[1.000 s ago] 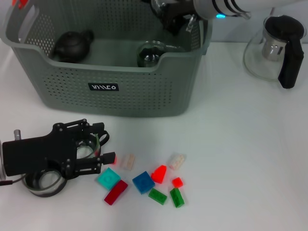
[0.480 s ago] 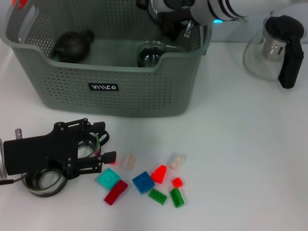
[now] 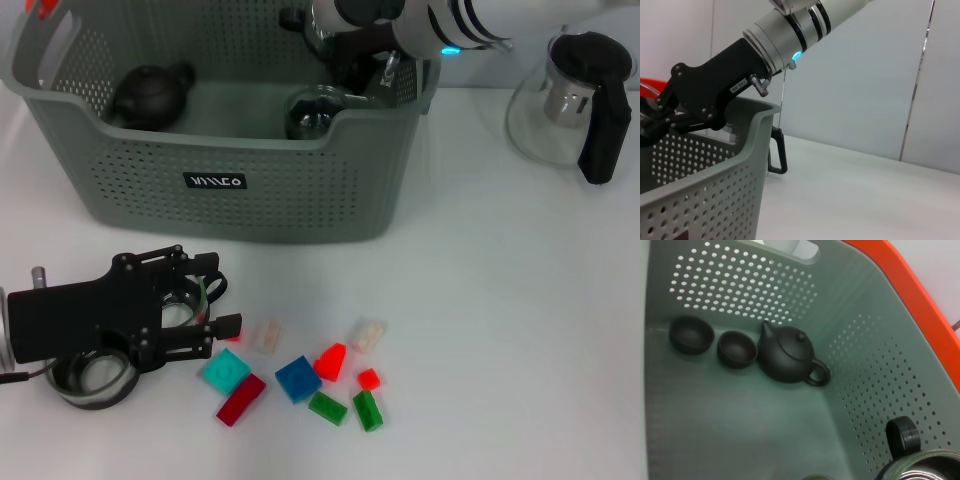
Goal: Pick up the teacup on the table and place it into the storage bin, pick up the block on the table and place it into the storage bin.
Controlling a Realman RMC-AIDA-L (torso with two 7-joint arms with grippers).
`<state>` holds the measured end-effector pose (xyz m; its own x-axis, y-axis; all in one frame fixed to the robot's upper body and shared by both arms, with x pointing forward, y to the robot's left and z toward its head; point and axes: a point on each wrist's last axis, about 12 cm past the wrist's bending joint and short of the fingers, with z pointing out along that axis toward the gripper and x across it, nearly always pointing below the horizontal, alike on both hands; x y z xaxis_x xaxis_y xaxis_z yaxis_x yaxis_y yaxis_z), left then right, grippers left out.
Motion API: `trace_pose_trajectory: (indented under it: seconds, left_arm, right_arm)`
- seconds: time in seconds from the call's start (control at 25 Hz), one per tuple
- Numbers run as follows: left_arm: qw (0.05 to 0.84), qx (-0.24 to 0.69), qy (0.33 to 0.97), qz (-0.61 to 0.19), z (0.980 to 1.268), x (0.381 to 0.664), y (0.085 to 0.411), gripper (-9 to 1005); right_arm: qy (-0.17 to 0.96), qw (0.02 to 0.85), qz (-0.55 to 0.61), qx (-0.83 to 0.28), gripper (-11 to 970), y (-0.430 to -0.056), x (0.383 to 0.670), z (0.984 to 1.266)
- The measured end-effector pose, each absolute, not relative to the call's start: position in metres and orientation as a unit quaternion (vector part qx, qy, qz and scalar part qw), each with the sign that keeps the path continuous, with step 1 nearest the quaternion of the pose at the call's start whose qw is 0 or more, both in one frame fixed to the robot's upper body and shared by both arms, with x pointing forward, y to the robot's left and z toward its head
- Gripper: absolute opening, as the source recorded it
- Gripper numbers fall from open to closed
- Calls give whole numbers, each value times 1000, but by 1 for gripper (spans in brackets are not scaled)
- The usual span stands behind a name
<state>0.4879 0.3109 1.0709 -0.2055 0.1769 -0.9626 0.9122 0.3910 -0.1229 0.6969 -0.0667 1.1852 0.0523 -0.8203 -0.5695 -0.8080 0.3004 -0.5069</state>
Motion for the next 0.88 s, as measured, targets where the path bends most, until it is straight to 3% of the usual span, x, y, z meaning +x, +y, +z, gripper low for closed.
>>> trace_pose_trajectory:
  seconds: [0.36, 0.44, 0.88]
  left_arm:
    - [486, 401, 678, -378, 1071, 488, 311, 797]
    - [486, 401, 679, -377, 1071, 488, 311, 797]
    - [490, 398, 679, -374, 1072, 489, 313, 797]
  right_arm:
    - [693, 424, -6, -583, 90, -67, 698, 1190]
    - [693, 424, -6, -583, 275, -67, 698, 1190]
    - [683, 454, -9, -572, 509, -68, 702, 1207]
